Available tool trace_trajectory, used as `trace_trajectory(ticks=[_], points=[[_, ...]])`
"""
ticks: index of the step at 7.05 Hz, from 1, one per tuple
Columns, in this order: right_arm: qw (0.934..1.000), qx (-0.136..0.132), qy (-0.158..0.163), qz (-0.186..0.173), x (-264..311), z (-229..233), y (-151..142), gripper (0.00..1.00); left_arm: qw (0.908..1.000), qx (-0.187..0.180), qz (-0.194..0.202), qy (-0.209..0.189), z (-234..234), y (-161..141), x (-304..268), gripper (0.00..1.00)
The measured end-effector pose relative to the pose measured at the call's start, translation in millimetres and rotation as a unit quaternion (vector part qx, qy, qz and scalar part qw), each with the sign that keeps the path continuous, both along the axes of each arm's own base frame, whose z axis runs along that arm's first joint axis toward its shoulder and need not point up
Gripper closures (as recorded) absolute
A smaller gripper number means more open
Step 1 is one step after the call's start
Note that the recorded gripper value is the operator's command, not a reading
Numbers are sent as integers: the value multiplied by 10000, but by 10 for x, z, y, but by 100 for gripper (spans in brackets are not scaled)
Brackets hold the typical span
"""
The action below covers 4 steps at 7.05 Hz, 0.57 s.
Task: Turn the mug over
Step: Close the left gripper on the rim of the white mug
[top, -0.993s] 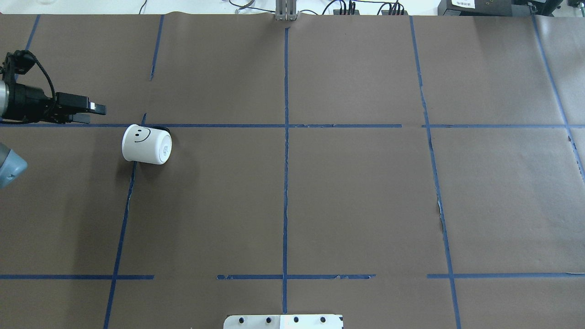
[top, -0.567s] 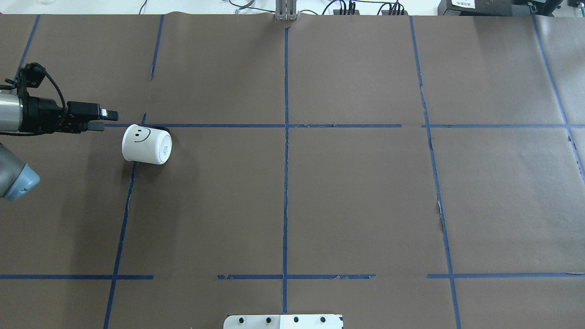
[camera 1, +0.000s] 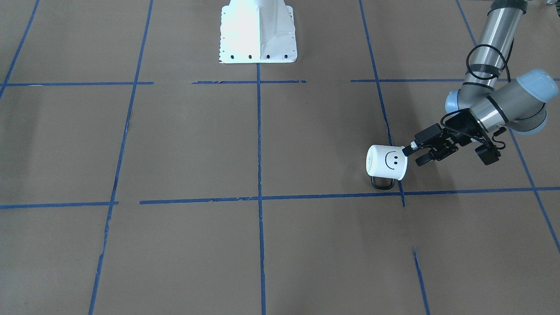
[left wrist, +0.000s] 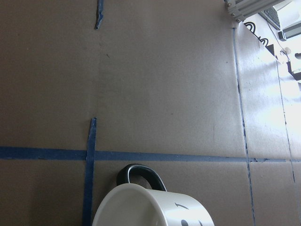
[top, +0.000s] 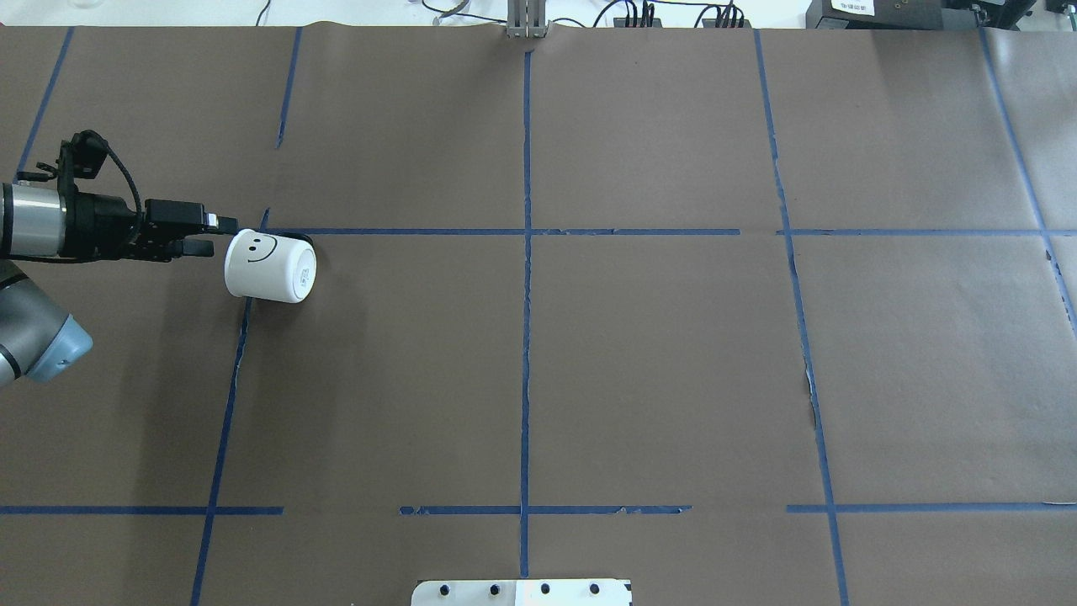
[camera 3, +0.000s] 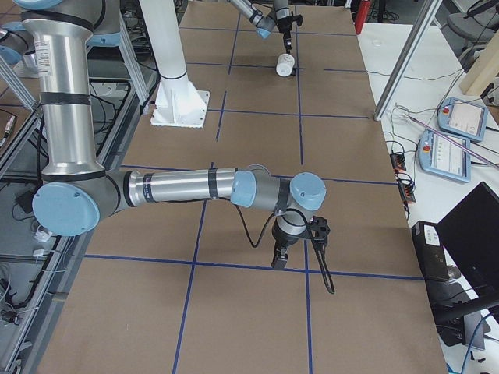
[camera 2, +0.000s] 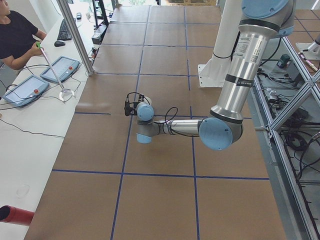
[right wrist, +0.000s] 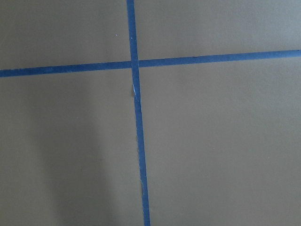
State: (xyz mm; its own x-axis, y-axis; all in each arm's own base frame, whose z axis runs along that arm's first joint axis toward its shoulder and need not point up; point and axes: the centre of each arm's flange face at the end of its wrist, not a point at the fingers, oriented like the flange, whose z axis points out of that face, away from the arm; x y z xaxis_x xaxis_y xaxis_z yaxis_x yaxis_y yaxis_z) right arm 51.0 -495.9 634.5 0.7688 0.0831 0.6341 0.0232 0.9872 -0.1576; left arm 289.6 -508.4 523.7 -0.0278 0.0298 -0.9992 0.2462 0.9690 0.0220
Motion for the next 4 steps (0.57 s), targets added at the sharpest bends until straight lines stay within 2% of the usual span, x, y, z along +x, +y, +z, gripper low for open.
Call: trace_trajectory(ticks=[2,4], points=[[10000,0,0,0,0,0,0,0,10000,28,74,33,-72,10,123,12],[10000,0,0,0,0,0,0,0,9999,37,118,42,-101,23,188,18]])
